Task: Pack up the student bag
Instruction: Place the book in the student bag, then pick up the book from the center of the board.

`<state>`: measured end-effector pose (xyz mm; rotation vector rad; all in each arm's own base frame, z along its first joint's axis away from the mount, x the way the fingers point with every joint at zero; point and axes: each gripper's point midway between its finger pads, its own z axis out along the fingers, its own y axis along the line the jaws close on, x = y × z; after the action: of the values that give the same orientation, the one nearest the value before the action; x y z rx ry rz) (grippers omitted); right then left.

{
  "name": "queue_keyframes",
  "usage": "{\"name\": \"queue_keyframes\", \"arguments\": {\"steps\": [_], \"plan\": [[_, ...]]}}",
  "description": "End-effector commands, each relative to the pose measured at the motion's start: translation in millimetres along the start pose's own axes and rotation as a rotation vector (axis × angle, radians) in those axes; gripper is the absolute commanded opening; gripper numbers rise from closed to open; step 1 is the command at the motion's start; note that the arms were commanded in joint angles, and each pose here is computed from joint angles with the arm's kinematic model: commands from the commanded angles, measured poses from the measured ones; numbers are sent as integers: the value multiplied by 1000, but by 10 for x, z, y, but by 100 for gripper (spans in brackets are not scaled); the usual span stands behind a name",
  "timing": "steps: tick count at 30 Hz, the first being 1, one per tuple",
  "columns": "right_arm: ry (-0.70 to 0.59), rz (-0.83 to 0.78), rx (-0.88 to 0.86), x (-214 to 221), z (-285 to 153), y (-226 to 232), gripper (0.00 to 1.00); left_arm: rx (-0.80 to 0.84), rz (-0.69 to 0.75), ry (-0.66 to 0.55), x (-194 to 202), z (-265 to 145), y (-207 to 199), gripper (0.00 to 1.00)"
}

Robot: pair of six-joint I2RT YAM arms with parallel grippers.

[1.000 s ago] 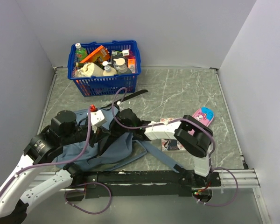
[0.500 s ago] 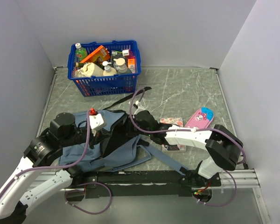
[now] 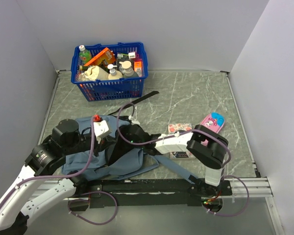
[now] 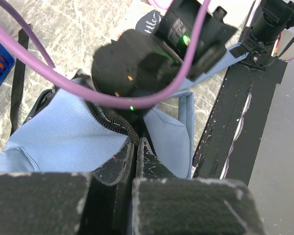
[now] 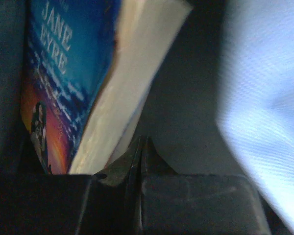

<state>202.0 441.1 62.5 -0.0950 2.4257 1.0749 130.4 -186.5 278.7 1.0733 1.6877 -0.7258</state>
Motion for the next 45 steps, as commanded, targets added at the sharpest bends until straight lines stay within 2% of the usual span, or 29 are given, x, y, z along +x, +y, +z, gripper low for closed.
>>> {"name": "queue_keyframes", "arguments": {"steps": [1, 3, 5, 6, 7, 8, 9, 10, 11, 12, 14, 16, 17, 18, 20, 21, 24, 30, 33, 37, 41, 45], "plan": [[-163, -7, -202, -430, -46, 718, 0, 18, 61, -129, -357, -64, -40, 1], [-166, -21, -181, -495, -139, 738, 1, 12, 55, -120, -311, -59, -32, 1], [-170, -51, -155, -486, -274, 605, 9, 5, 51, -108, -250, -49, -21, 1], [-200, -56, -183, -579, -502, 693, 16, 2, 52, -113, -247, -62, -26, 1], [-184, -77, -131, -496, -572, 462, 43, -2, 51, -109, -223, -58, -21, 1], [-183, -81, -115, -511, -674, 386, 53, -5, 51, -103, -179, -44, -12, 1], [-207, -74, -133, -598, -904, 437, 74, -7, 50, -102, -159, -47, -14, 1], [-197, -55, -94, -547, -978, 259, 100, -5, 51, -100, -144, -42, -17, 1], [-209, -22, -57, -623, -1071, 97, 100, -1, 54, -93, -96, -24, -21, 1], [-251, 0, -84, -724, -1293, 134, 100, -7, 54, -96, -88, -30, -14, 1], [-277, 31, 3, -742, -1454, -219, 100, -1, 56, -101, -94, -33, -28, 1], [-329, 43, 47, -827, -1736, -389, 100, -4, 57, -103, -110, -44, -25, 1], [-311, 57, 157, -750, -1830, -682, 100, -7, 60, -109, -129, -56, -24, 1], [-371, 103, 187, -897, -2033, -828, 100, -12, 61, -114, -142, -73, -20, 1], [-374, 137, 283, -850, -2202, -1160, 100, -11, 66, -124, -184, -100, -30, 1], [-376, 157, 431, -761, -2394, -1489, 100, -9, 66, -130, -204, -112, -39, 1], [-379, 213, 642, -610, -2714, -1848, 100, -12, 65, -143, -247, -134, -40, 1], [-421, 333, 819, -386, -2930, -2233, 97, -9, 71, -148, -261, -130, -43, 1], [-424, 332, 908, -335, -3030, -2390, 95, -11, 72, -152, -286, -138, -39, 1], [-365, 366, 923, -192, -2920, -2532, 95, -11, 83, -168, -353, -165, -43, 1], [-395, 431, 847, -172, -2692, -2665, 92, -9, 86, -170, -409, -171, -40, 1], [-376, 425, 824, -114, -2530, -2787, 91, -3, 89, -172, -414, -191, -58, 1]]}}
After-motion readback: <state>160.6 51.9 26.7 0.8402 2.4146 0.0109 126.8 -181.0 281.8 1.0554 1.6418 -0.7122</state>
